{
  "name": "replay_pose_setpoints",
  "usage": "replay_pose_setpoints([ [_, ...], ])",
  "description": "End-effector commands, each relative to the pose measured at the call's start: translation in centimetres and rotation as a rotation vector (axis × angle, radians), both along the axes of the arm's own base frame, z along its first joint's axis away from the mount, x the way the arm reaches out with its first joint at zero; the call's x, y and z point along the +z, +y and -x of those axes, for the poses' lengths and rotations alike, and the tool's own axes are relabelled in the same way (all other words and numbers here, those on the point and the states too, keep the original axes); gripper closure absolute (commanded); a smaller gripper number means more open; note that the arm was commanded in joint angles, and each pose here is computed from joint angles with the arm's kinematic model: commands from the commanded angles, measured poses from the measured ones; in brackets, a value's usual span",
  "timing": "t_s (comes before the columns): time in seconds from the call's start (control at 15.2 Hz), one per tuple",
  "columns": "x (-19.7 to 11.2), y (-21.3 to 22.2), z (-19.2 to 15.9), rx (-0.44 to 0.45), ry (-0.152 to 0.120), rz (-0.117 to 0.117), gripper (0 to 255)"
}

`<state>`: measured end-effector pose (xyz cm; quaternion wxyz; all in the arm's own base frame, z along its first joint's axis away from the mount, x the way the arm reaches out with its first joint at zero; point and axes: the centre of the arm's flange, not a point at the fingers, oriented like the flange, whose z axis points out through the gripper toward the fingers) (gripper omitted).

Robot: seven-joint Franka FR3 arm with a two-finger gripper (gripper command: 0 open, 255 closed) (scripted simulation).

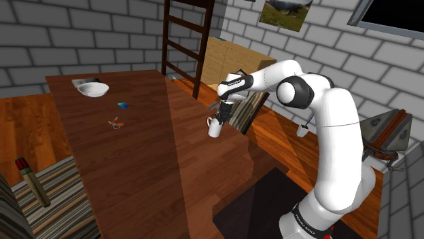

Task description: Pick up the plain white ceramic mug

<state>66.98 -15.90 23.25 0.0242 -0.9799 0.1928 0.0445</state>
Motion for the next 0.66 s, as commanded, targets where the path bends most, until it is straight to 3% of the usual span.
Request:
replay_pose_setpoints([
  [0.0, 1.0, 0.0, 0.1, 0.000, 0.000, 0.000, 255],
  [0.59, 4.8, 0.0, 0.1, 0.000, 0.000, 0.000, 255],
])
